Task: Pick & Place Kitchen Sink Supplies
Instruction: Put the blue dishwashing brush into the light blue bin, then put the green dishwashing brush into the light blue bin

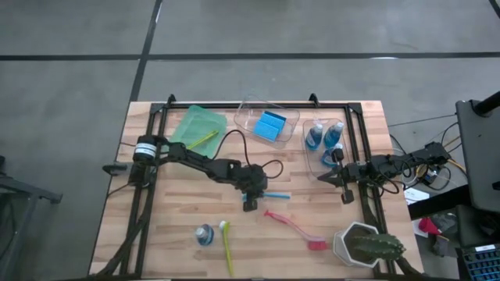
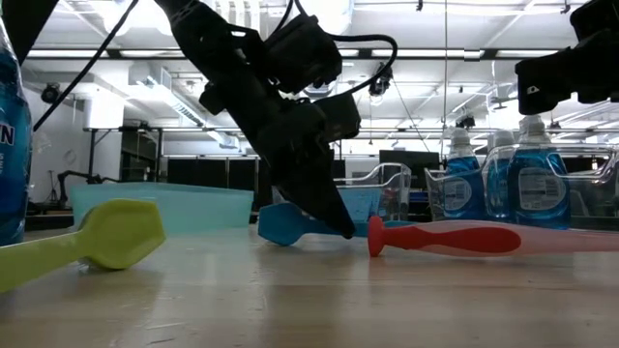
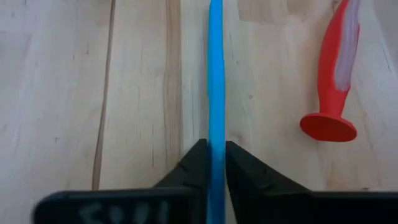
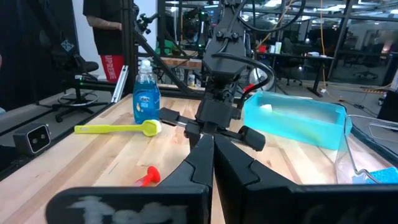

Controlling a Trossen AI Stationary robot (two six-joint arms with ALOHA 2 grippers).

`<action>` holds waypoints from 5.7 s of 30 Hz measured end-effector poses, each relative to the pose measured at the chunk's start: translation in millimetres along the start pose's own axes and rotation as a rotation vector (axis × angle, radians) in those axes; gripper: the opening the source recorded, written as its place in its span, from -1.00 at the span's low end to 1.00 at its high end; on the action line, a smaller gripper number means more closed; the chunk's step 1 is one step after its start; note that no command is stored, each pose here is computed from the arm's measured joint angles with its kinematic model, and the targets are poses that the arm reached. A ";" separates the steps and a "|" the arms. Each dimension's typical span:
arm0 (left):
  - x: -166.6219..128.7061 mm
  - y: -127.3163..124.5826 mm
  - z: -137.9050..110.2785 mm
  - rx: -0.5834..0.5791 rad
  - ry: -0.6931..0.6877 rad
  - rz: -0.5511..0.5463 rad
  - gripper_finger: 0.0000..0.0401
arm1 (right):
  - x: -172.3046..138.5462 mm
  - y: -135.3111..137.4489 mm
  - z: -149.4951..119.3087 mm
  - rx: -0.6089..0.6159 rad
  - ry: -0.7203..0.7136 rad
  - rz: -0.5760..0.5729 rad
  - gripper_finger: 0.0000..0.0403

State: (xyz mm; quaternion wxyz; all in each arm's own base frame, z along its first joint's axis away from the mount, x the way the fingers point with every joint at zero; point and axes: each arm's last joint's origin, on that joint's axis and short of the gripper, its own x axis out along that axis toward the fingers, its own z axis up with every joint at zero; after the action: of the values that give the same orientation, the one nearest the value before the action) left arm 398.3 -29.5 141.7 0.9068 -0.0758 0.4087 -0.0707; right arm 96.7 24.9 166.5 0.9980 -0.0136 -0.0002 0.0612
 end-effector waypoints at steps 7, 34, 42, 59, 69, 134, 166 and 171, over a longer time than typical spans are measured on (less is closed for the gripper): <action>-0.1 -0.2 0.0 0.001 0.001 -0.007 -0.90 | 0.0 0.0 0.0 0.000 0.000 0.000 -0.96; -144.2 -14.3 28.2 0.032 -0.073 0.338 -0.89 | 0.0 0.0 0.2 0.000 -0.001 0.000 -0.96; -199.7 -10.6 11.4 0.077 0.014 0.720 -0.92 | 0.0 0.0 0.2 0.000 -0.001 0.000 -0.96; -256.3 12.0 -28.0 -0.038 0.137 1.151 -0.88 | 0.0 0.0 0.2 0.000 -0.001 0.000 -0.96; -239.2 47.6 -79.4 -0.178 0.225 1.240 -0.92 | 0.0 0.0 0.1 0.000 0.000 0.000 -0.96; -211.1 97.3 -106.9 -0.353 0.083 0.749 -0.79 | 0.0 0.0 0.1 0.000 0.000 0.000 -0.96; -179.5 -31.5 -39.7 0.264 -0.260 0.028 -0.57 | 0.0 0.0 0.0 0.000 0.000 0.000 -0.96; -169.8 -49.6 -37.5 0.330 -0.290 -0.153 -0.42 | 0.0 0.0 0.0 0.000 0.000 0.000 -0.96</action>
State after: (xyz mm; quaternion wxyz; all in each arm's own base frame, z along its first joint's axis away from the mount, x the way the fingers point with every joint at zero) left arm 255.4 -48.7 250.9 0.9481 0.0332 0.2504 -0.1933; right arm 96.7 24.9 166.5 0.9980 -0.0136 -0.0002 0.0612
